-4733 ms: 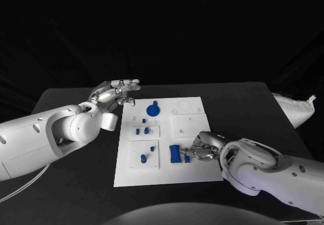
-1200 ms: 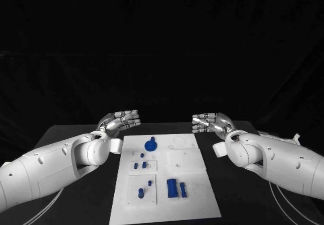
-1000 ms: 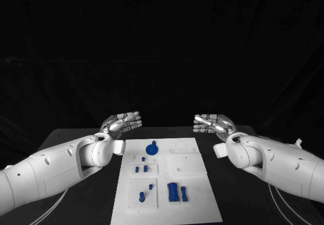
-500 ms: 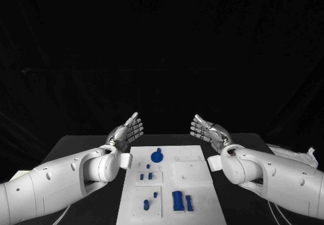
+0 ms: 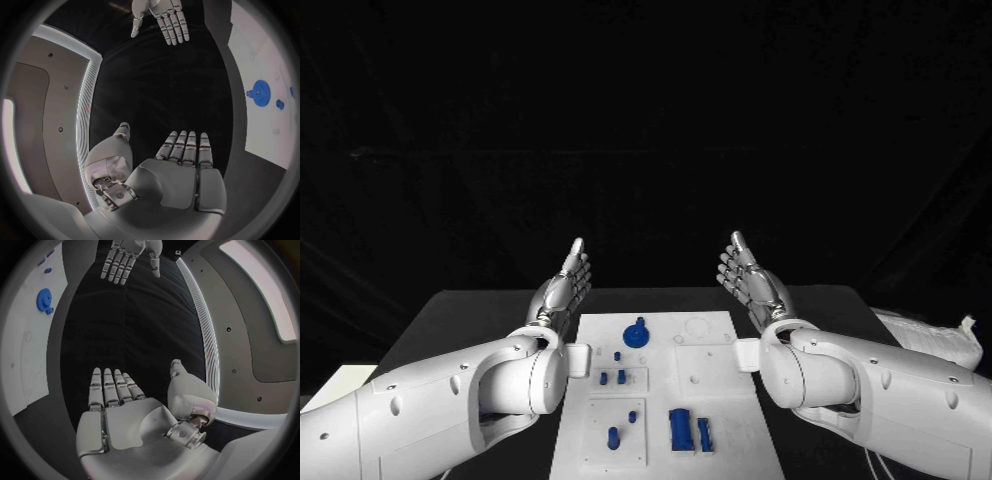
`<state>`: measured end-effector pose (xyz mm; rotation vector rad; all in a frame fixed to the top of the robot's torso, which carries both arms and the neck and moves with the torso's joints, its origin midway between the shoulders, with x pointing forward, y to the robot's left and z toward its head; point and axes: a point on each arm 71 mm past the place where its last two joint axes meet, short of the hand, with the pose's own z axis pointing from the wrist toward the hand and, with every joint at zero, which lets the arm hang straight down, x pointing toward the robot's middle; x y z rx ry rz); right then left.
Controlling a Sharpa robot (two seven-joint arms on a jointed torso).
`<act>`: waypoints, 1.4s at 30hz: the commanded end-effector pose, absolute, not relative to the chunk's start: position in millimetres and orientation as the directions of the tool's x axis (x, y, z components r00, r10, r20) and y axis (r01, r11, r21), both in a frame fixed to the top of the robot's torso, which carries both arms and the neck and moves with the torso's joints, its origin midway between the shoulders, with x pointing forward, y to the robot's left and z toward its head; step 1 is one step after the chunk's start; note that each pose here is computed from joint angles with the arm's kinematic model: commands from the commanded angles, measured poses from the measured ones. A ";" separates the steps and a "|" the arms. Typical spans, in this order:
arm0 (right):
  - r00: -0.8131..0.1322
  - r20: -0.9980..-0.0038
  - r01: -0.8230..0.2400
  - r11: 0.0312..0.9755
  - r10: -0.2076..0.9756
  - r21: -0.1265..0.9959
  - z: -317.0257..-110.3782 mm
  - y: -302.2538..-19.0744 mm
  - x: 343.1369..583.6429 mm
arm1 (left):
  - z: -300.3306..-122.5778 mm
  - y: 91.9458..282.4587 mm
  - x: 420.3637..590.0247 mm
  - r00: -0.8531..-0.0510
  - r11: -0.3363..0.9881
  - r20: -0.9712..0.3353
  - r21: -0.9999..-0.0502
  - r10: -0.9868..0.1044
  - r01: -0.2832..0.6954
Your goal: Assemble the parts on the task board
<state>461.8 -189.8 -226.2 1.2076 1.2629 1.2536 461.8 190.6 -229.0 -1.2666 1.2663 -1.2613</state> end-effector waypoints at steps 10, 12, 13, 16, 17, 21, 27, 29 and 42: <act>-0.017 0.010 0.001 -0.010 1.000 1.000 -224.2 -192.4 461.8 | -224.2 192.4 461.8 -0.017 -0.010 0.010 -1.000 -1.000 -0.001; -0.017 0.010 0.001 -0.010 1.000 1.000 -224.2 -192.4 461.8 | -224.2 192.4 461.8 -0.017 -0.010 0.010 -1.000 -1.000 -0.001; -0.017 0.010 0.001 -0.010 1.000 1.000 -224.2 -192.4 461.8 | -224.2 192.4 461.8 -0.017 -0.010 0.010 -1.000 -1.000 -0.001; -0.017 0.010 0.001 -0.010 1.000 1.000 -224.2 -192.4 461.8 | -224.2 192.4 461.8 -0.017 -0.010 0.010 -1.000 -1.000 -0.001; -0.017 0.010 0.001 -0.010 1.000 1.000 -224.2 -192.4 461.8 | -224.2 192.4 461.8 -0.017 -0.010 0.010 -1.000 -1.000 -0.001; -0.017 0.010 0.001 -0.010 1.000 1.000 -224.2 -192.4 461.8 | -224.2 192.4 461.8 -0.017 -0.010 0.010 -1.000 -1.000 -0.001; -0.017 0.010 0.001 -0.010 1.000 1.000 -224.2 -192.4 461.8 | -224.2 192.4 461.8 -0.017 -0.010 0.010 -1.000 -1.000 -0.001; -0.017 0.010 0.001 -0.010 1.000 1.000 -224.2 -192.4 461.8 | -224.2 192.4 461.8 -0.017 -0.010 0.010 -1.000 -1.000 -0.001; -0.017 0.010 0.001 -0.010 1.000 1.000 -224.2 -192.4 461.8 | -224.2 192.4 461.8 -0.017 -0.010 0.010 -1.000 -1.000 -0.001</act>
